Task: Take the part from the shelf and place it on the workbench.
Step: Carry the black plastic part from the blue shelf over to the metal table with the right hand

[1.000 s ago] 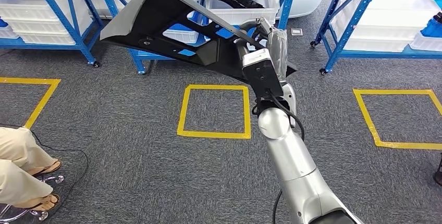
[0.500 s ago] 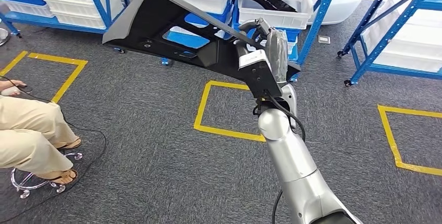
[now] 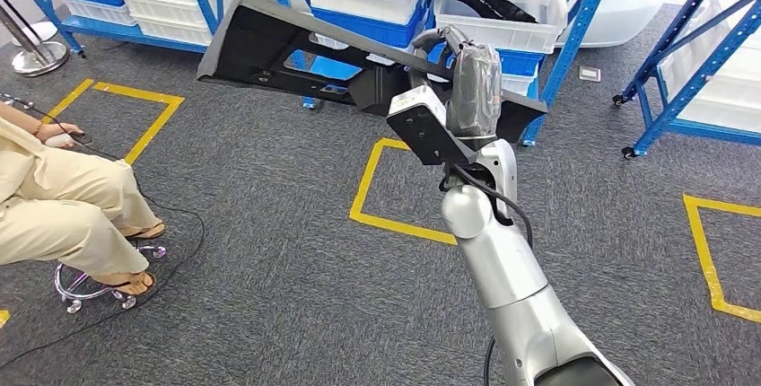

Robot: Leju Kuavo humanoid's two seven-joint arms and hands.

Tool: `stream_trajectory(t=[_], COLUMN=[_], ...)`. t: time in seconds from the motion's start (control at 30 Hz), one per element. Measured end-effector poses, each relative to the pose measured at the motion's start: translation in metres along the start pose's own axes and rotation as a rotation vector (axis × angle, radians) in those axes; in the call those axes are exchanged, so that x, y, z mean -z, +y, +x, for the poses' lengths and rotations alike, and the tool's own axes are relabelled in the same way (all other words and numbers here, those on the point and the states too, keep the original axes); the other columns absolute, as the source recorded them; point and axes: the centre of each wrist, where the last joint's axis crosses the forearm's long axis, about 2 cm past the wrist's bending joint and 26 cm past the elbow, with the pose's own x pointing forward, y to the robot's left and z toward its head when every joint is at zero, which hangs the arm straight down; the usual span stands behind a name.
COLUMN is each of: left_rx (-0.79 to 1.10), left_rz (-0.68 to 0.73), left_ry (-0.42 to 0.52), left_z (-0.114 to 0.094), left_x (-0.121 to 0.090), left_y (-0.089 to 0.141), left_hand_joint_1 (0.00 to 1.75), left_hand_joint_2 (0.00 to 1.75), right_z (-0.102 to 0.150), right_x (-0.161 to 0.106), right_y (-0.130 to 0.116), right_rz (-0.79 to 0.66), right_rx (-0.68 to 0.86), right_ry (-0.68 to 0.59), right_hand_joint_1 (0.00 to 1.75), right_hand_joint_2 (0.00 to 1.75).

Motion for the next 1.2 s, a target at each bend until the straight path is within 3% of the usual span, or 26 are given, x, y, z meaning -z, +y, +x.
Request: stream_trajectory(t=[0.5,1.2], left_rx=[0.023,0.053], left_rz=[-0.026,-0.043], left_ry=[0.007,-0.002], left_z=[0.002,0.005], left_x=[0.000,0.001], left_y=[-0.003,-0.004], left_hand_joint_1=[0.00,0.00], left_hand_joint_2=[0.00,0.00], right_z=[-0.015,-0.015], right_x=[-0.021,-0.025], right_y=[-0.011,-0.014], right_rz=[0.026,0.023], right_rx=[-0.009,0.002], right_ry=[0.046,0.039], right_hand_joint_1=[1.75,1.75], right_hand_joint_2=[1.75,1.75])
